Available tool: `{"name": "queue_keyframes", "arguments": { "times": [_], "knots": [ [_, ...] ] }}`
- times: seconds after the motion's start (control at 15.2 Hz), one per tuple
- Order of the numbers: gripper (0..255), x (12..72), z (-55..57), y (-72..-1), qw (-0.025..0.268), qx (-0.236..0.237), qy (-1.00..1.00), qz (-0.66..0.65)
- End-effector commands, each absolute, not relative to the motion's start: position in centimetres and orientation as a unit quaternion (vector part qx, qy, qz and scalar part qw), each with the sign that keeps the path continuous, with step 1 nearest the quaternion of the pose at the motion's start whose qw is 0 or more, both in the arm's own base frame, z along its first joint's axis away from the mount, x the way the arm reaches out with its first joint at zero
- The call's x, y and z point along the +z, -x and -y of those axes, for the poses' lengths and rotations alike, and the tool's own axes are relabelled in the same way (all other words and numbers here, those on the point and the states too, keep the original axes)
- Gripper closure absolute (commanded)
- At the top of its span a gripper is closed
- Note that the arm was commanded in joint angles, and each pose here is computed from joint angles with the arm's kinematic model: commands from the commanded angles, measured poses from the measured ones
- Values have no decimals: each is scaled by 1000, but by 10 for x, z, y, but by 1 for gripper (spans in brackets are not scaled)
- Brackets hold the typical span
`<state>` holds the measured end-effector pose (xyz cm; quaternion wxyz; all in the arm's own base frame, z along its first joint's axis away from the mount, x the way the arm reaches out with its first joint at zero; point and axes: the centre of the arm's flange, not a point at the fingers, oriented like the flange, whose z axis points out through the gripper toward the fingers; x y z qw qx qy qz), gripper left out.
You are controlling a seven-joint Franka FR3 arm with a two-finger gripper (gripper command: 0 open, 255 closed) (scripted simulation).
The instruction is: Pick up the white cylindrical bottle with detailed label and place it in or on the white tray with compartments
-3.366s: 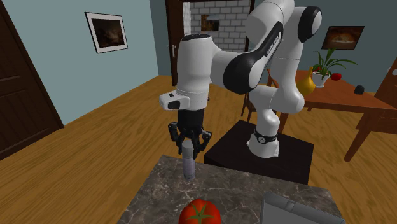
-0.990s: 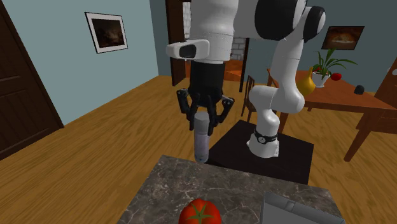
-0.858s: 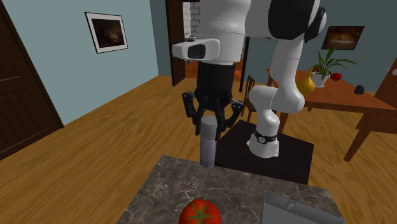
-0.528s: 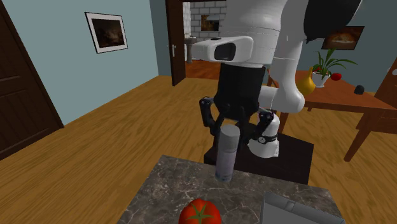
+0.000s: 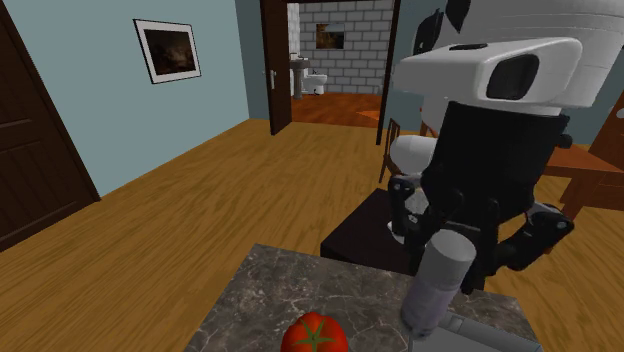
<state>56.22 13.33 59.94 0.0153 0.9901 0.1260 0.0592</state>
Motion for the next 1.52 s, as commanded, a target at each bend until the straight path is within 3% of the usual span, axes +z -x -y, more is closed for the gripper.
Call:
{"name": "queue_keyframes", "arguments": {
  "times": [0.0, 0.46, 1.45],
  "knots": [
    [255, 603, -155, -570, 15, 59, -990, -125],
    [255, 613, -244, -593, 15, 59, -990, -125],
    [255, 534, -244, -593, 15, 59, -990, -125]
  ]
}}
